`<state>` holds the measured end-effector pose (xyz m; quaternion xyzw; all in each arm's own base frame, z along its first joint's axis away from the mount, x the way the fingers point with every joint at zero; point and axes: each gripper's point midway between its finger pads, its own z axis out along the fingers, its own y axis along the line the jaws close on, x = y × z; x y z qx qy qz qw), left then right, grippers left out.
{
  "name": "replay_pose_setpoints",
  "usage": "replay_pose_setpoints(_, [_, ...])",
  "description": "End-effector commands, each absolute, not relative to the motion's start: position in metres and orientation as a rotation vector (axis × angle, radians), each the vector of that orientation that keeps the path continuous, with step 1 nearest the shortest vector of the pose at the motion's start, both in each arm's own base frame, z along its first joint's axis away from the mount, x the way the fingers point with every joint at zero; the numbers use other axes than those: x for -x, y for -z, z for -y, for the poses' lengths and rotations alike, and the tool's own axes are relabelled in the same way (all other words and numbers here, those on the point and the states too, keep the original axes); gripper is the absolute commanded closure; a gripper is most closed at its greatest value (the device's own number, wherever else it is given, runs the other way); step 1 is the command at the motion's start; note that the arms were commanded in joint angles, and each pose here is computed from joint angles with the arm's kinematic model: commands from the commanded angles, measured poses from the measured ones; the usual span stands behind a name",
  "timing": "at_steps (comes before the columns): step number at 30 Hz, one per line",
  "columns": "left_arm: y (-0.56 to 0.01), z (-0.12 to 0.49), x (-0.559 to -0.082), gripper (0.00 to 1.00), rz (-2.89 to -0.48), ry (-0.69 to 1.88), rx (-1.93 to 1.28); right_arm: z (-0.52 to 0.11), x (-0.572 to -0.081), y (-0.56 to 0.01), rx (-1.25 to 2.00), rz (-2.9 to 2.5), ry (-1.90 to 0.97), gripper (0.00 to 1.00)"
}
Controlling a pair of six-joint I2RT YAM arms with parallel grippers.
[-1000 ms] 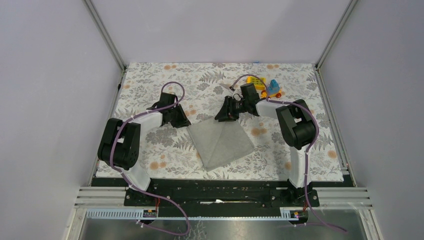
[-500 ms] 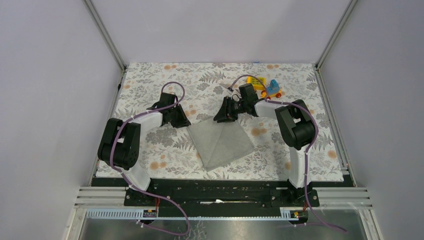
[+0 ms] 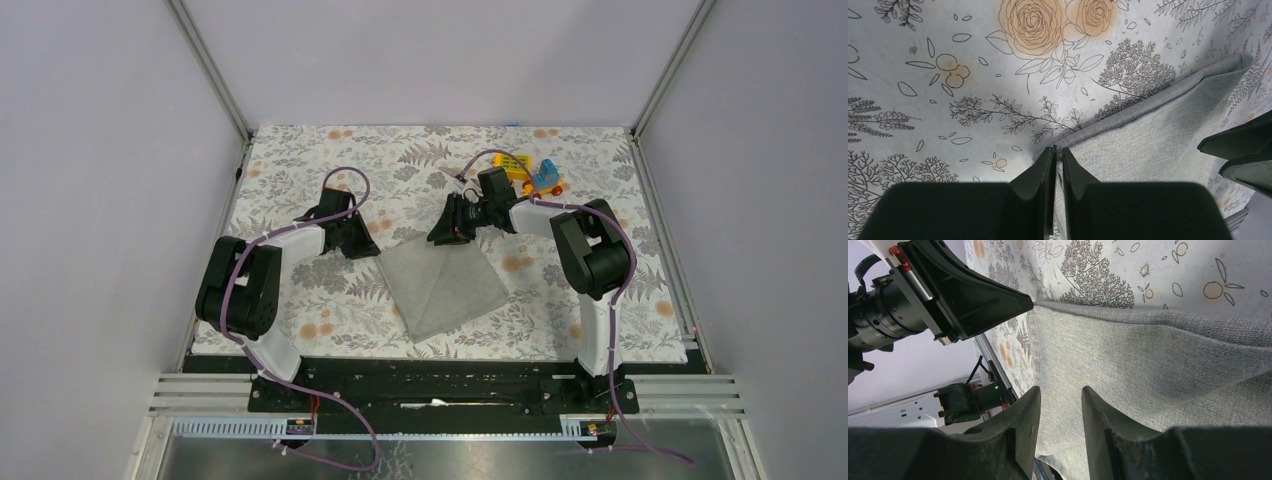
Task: Fold the napkin into a case and place the utensils inside
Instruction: Smooth out the upper triangle-folded napkin at the center of the board.
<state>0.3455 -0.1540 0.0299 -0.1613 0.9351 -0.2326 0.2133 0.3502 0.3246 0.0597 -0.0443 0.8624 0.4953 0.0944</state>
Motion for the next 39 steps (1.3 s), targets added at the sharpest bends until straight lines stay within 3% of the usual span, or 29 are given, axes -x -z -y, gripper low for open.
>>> replay_pose_setpoints(1, [-0.035,0.154,-0.35,0.91,-2.565,0.646,0.417,-0.333,-0.36,-0.076,0.175,-2.492,-1.47,0.57])
replay_pose_setpoints(10, [-0.051,0.148,-0.343,1.0,-2.526,0.626,0.418,-0.328,-0.374,-0.07,0.136,-2.488,-1.435,0.57])
replay_pose_setpoints(34, [-0.017,0.14,-0.334,1.0,-2.603,0.549,0.465,-0.299,-0.429,-0.027,-0.086,-2.491,-1.417,0.52])
replay_pose_setpoints(39, [-0.023,0.141,-0.336,1.0,-2.597,0.557,0.46,-0.302,-0.428,-0.047,-0.056,-2.466,-1.46,0.52])
